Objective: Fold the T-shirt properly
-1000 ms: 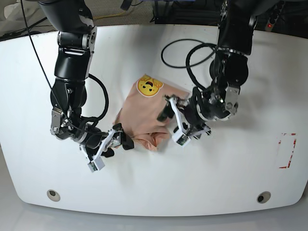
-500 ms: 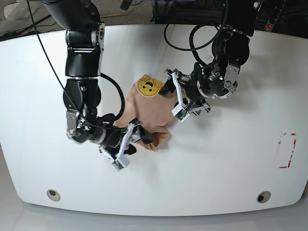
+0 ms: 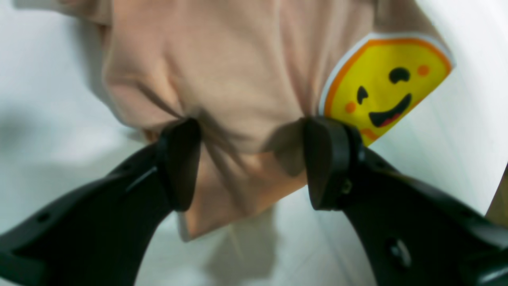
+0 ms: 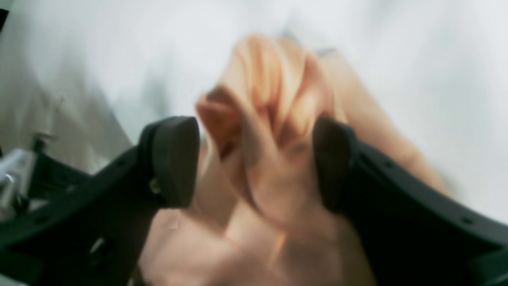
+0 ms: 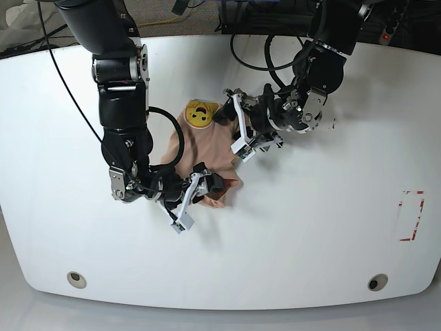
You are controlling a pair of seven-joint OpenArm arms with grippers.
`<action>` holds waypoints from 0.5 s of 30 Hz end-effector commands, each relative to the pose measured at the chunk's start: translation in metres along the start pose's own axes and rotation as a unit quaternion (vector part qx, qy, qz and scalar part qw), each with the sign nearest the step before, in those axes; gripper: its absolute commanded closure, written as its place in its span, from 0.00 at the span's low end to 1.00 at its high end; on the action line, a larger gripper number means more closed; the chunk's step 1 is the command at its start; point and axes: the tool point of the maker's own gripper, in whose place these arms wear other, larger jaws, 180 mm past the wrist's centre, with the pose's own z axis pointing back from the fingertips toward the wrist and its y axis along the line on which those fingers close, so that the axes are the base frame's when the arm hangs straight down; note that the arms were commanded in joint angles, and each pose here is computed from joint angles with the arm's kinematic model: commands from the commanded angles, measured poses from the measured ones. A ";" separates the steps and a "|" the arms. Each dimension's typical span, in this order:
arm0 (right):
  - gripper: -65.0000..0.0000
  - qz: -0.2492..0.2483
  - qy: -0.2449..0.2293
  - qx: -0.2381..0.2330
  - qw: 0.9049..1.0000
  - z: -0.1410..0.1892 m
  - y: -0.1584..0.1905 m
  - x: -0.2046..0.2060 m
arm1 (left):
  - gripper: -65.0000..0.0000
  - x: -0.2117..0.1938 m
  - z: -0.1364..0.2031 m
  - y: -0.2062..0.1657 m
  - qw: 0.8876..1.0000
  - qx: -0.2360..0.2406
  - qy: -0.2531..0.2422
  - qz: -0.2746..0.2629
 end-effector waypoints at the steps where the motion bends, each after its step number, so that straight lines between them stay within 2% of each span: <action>1: 0.36 0.021 -0.066 -0.012 0.998 0.020 -0.011 0.043 | 0.41 0.003 0.001 -0.001 1.000 -0.002 0.002 -0.011; 10: 0.36 0.026 -0.114 -0.053 0.992 0.051 -0.047 0.055 | 0.41 -0.009 0.000 -0.009 1.000 -0.010 0.012 -0.005; 15: 0.36 0.028 -0.105 -0.055 0.993 0.067 -0.052 0.059 | 0.41 -0.009 0.000 -0.009 1.000 -0.009 0.012 -0.005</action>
